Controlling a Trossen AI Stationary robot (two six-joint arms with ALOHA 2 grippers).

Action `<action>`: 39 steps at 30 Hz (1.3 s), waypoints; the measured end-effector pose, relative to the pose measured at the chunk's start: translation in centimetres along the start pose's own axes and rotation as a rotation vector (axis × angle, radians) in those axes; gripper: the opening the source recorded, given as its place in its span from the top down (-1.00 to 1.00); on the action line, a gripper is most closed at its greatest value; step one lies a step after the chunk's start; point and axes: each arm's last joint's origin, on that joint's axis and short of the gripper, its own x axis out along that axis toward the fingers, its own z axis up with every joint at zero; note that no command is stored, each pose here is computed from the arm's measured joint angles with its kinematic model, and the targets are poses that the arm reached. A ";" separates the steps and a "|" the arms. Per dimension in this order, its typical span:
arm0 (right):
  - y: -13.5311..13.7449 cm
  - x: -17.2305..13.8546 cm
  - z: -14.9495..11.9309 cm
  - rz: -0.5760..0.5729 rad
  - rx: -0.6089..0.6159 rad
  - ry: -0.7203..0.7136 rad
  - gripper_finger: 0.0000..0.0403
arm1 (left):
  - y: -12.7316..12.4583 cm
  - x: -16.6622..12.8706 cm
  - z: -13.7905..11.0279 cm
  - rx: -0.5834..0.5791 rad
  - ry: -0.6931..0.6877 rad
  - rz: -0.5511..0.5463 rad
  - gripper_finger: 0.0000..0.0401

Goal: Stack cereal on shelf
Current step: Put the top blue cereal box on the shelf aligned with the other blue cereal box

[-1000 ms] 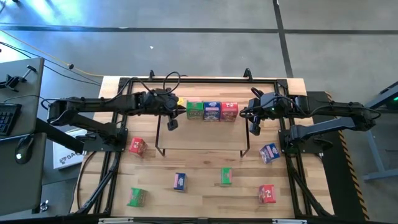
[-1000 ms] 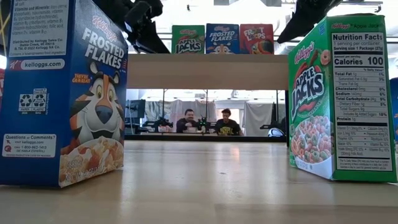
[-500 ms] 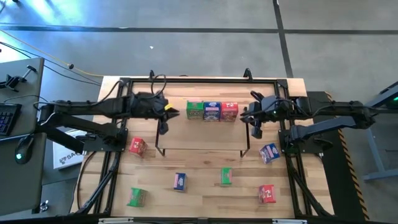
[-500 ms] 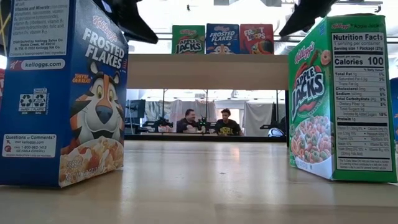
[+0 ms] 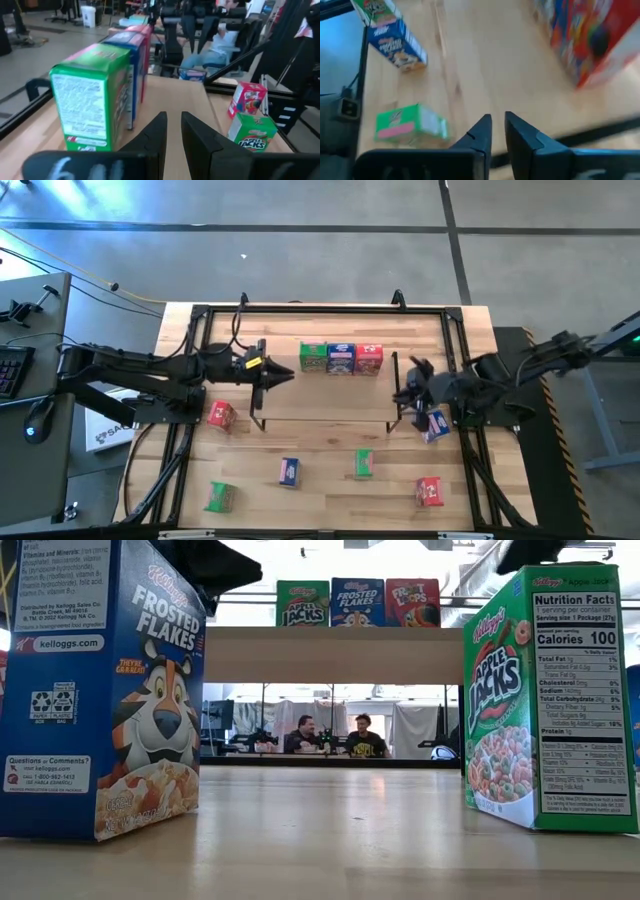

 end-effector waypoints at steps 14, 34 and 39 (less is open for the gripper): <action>2.7 -2.2 -6.7 -0.164 0.463 0.394 0.03 | -0.2 0.0 0.2 0.025 -0.019 -0.001 0.77; 4.2 0.6 -9.3 -0.609 0.733 0.535 -0.34 | -0.2 0.0 0.2 0.052 -0.021 -0.008 0.77; 4.6 1.4 -9.5 -0.658 0.738 0.513 -0.34 | -0.2 0.0 0.2 0.052 -0.020 -0.009 0.77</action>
